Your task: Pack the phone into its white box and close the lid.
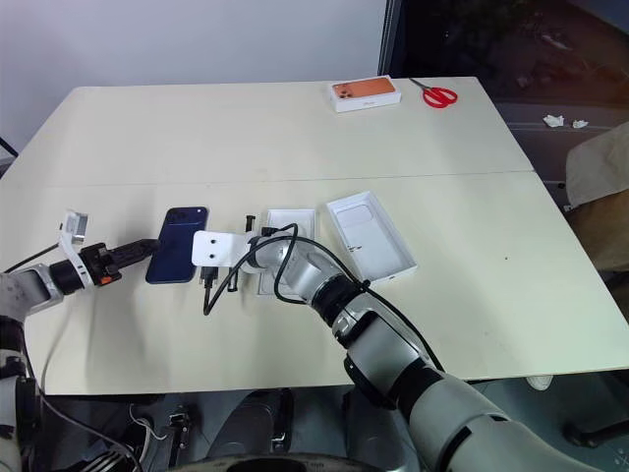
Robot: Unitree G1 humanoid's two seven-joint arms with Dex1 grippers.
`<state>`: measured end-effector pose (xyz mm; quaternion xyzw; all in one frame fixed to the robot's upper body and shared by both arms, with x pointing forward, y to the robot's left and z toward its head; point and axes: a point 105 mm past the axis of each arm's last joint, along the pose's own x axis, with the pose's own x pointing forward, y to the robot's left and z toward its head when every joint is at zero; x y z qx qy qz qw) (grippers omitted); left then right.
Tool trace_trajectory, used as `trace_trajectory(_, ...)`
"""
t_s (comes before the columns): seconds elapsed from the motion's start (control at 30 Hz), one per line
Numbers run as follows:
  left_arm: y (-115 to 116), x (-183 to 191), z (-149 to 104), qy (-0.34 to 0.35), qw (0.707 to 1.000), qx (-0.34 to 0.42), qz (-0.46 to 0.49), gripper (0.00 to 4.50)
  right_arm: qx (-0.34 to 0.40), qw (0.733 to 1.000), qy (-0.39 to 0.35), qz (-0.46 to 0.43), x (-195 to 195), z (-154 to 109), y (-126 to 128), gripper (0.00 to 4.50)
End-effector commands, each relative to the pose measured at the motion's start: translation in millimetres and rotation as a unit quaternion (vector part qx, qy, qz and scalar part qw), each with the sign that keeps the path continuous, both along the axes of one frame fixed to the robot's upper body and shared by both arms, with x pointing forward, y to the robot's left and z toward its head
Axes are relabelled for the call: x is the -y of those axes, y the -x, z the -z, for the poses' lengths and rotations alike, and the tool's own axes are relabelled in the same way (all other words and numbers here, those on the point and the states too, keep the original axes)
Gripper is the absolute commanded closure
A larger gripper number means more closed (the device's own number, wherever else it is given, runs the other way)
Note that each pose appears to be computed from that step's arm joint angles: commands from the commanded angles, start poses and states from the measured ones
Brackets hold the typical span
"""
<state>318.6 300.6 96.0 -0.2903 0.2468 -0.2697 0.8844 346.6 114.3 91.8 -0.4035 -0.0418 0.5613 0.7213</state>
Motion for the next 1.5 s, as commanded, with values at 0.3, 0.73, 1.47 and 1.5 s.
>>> trace_trajectory(0.3, 2, 26, 21, 0.006, 0.998, -0.038, 0.040, 1.54, 0.040, 0.998, 0.015, -0.036, -9, -12, 4, 4.44)
trace_trajectory(0.73, 4, 56, 9, 0.055, 0.995, -0.051, 0.066, 1.54, 0.051, 0.998, 0.016, -0.043, -10, -15, 6, 4.44)
trace_trajectory(1.47, 0, 56, -7, 0.029, 0.997, -0.066, 0.029, 1.54, 0.059, 0.998, 0.014, -0.031, -3, -19, -2, 4.44)
trace_trajectory(1.5, 0, 57, -8, 0.028, 0.997, -0.066, 0.029, 1.54, 0.059, 0.998, 0.014, -0.031, -3, -19, -2, 4.44)
